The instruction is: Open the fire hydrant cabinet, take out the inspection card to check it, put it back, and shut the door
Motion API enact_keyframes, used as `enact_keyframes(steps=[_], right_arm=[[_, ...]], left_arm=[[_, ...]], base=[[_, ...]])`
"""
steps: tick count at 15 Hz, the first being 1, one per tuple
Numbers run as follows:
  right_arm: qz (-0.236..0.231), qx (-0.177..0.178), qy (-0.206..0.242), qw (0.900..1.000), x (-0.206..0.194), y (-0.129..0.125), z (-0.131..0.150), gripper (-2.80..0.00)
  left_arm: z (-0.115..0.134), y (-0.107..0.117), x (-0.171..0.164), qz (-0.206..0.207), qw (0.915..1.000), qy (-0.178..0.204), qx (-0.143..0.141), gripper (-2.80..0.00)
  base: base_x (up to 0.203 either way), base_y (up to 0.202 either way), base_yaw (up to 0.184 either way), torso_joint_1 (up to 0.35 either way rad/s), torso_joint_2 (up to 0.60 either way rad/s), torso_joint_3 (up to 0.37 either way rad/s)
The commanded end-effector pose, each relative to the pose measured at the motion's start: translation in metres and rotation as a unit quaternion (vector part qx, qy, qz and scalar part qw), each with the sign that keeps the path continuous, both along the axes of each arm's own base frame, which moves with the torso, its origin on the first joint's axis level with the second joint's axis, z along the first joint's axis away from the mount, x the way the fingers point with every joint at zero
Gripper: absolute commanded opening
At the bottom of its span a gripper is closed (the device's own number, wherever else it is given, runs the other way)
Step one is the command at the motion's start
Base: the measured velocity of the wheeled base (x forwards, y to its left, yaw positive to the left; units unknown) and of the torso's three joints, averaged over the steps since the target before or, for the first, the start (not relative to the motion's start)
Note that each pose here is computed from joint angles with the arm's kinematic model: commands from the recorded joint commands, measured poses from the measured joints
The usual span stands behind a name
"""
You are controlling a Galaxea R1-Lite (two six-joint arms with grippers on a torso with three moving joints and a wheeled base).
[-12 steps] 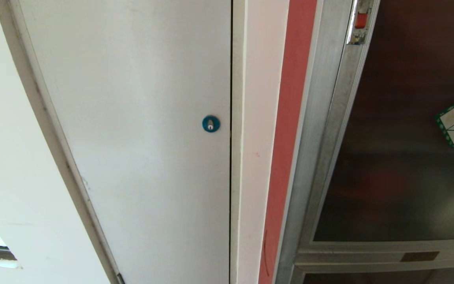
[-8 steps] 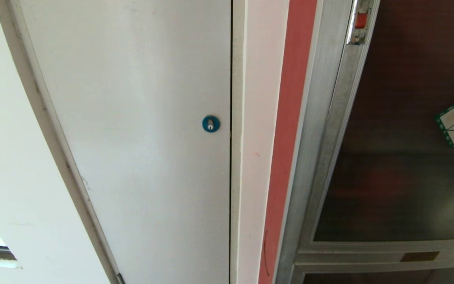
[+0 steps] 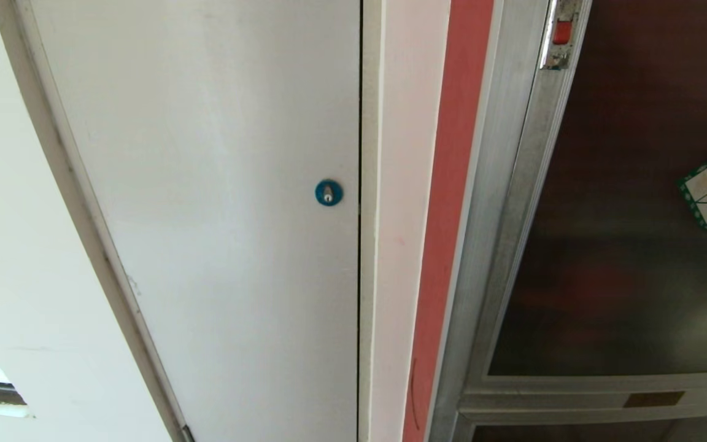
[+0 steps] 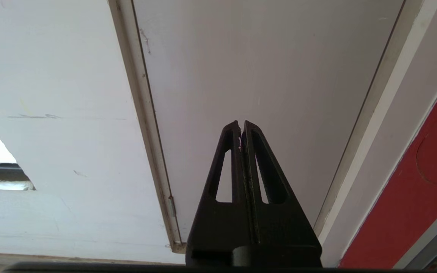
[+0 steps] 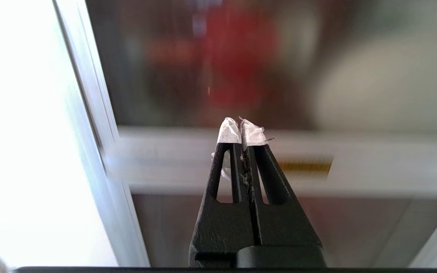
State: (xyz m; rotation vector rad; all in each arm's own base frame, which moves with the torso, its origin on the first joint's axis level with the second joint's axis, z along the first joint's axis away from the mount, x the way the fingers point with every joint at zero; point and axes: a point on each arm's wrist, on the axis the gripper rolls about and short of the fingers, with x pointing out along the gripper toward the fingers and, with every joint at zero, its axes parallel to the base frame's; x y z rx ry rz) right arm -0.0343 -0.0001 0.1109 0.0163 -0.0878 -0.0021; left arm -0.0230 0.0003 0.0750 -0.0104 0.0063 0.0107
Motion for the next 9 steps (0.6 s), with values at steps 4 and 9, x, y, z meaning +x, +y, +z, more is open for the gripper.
enact_keyframes(steps=[4,9], right_arm=[[0.002,-0.052,-0.011,0.999,0.002,0.000,0.072,-2.80],[0.002,-0.059,0.002,0.998,0.040,0.000,0.154,-2.80]], left_arm=[[0.000,0.000,0.000,0.000,1.0000,0.001,0.000,-2.80],[0.000,0.000,0.000,0.000,1.0000,0.001,0.000,-2.80]], base=[[0.000,0.000,0.000,0.000,0.00,0.000],[0.000,0.000,0.000,0.000,0.00,0.000]])
